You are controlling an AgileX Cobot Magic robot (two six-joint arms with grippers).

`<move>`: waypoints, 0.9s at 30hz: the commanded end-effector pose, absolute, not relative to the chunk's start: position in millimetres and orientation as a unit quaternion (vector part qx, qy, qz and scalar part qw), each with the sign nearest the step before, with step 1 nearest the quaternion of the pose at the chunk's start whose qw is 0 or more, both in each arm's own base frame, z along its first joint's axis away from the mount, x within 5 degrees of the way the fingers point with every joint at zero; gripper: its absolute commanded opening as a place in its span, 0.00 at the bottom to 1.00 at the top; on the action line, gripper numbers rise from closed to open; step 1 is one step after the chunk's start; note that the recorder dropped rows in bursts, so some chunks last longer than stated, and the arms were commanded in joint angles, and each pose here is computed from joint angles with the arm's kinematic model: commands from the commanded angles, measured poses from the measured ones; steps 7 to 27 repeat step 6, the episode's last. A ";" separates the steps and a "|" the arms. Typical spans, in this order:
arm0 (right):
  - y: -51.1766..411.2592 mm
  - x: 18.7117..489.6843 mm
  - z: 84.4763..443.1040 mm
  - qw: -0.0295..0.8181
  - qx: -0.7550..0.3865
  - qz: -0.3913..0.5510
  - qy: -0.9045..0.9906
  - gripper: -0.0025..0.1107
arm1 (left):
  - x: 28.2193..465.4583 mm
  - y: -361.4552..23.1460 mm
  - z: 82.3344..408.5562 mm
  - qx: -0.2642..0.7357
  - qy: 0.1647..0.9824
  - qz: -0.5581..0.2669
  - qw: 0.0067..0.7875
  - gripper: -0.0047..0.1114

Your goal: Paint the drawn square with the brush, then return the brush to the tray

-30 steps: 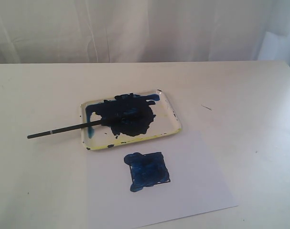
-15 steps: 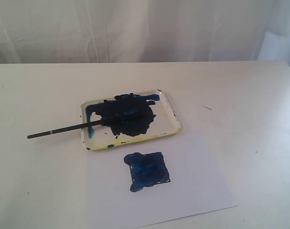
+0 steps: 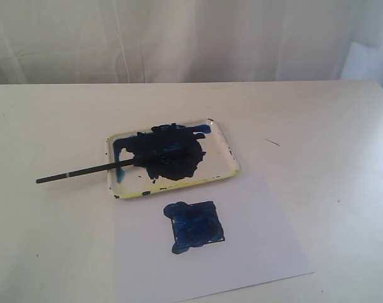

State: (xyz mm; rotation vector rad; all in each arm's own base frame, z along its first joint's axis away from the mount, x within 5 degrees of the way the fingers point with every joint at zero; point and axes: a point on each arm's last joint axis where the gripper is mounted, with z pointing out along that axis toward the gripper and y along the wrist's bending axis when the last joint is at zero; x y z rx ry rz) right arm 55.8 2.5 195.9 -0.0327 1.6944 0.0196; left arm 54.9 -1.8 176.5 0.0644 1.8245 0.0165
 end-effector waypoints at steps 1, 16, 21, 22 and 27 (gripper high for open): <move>2.9 55.6 193.6 0.660 -0.014 0.013 0.751 0.02 | 54.5 -2.4 175.5 0.028 0.791 0.002 0.611 0.04; 2.9 55.6 193.4 0.659 -0.021 0.007 0.752 0.02 | 54.5 -2.4 175.5 0.028 0.791 0.002 0.611 0.04; 2.9 55.6 193.4 0.659 -0.021 0.007 0.752 0.02 | 54.5 -2.4 175.5 0.028 0.791 0.002 0.611 0.04; 2.9 55.6 193.4 0.659 -0.021 0.007 0.752 0.02 | 54.5 -2.4 175.5 0.028 0.791 0.002 0.611 0.04; 2.9 55.6 193.4 0.659 -0.021 0.007 0.752 0.02 | 54.5 -2.4 175.5 0.028 0.791 0.002 0.611 0.04</move>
